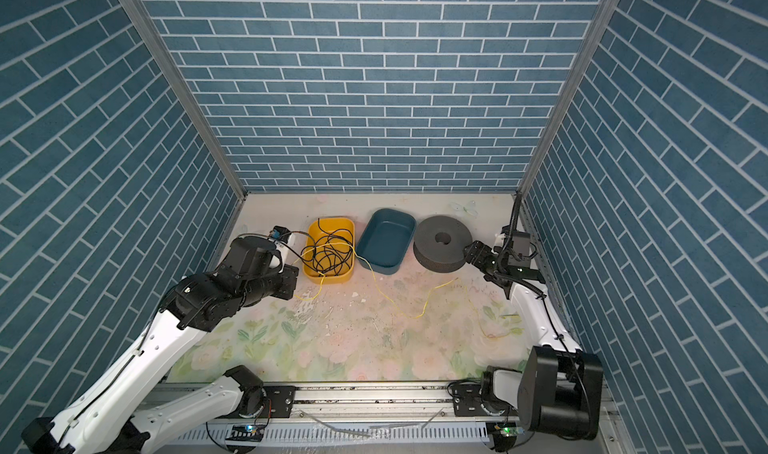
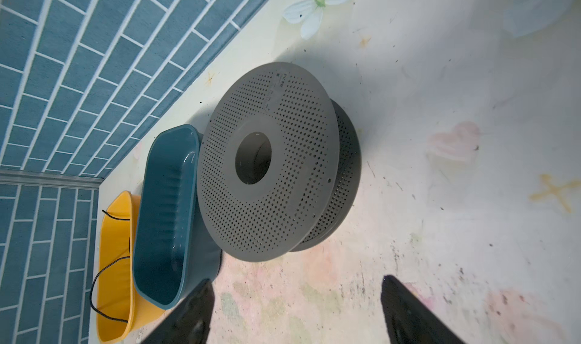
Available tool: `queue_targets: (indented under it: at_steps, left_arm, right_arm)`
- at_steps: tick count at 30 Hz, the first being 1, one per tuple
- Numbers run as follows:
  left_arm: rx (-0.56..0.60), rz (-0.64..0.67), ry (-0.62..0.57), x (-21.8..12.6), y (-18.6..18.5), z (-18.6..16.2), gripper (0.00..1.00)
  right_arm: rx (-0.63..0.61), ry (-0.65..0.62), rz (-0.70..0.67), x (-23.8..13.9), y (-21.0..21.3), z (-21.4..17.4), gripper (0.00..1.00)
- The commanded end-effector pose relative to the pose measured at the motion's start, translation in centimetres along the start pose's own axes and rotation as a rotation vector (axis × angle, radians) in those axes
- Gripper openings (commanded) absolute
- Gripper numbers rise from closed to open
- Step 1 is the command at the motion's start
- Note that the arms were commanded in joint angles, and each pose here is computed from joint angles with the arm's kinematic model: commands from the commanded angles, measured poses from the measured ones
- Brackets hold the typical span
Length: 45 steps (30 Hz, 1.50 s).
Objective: Wrap the cables
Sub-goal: 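Move the right gripper to the grey spool and grasp its flange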
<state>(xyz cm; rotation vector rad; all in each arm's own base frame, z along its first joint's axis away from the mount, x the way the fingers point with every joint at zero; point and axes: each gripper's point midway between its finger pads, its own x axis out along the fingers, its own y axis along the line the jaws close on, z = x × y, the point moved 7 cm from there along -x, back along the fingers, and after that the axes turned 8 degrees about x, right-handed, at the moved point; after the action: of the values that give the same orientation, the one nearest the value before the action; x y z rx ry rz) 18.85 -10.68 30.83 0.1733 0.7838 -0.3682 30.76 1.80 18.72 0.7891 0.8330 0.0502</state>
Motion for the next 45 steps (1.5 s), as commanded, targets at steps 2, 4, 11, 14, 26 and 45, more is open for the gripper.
queue_targets:
  at_steps: [2,4,11,14,26,45]
  left_arm:
    - [0.002,0.001,0.042,0.1,0.0,-0.9,0.05]
    - [0.001,0.011,0.056,-0.1,0.2,-1.6,0.05]
    - [0.006,0.020,0.097,-0.8,0.5,-3.6,0.05]
    - [0.003,0.026,0.116,-0.8,0.7,-4.2,0.05]
    - [-0.018,0.001,0.101,-1.3,0.5,-4.5,0.05]
    - [-0.037,0.000,0.099,-0.9,0.5,-4.7,0.05]
  right_arm:
    - [0.045,0.001,0.080,1.9,0.0,0.3,0.78]
    - [0.057,-0.002,0.071,2.5,-0.4,0.3,0.76]
    - [0.095,0.013,0.104,5.0,-1.8,-0.1,0.69]
    - [0.111,0.001,0.170,6.1,-2.0,0.0,0.68]
    - [0.173,0.005,0.386,9.8,-2.1,0.8,0.58]
    - [0.078,-0.043,0.240,6.7,-1.1,1.2,0.00]
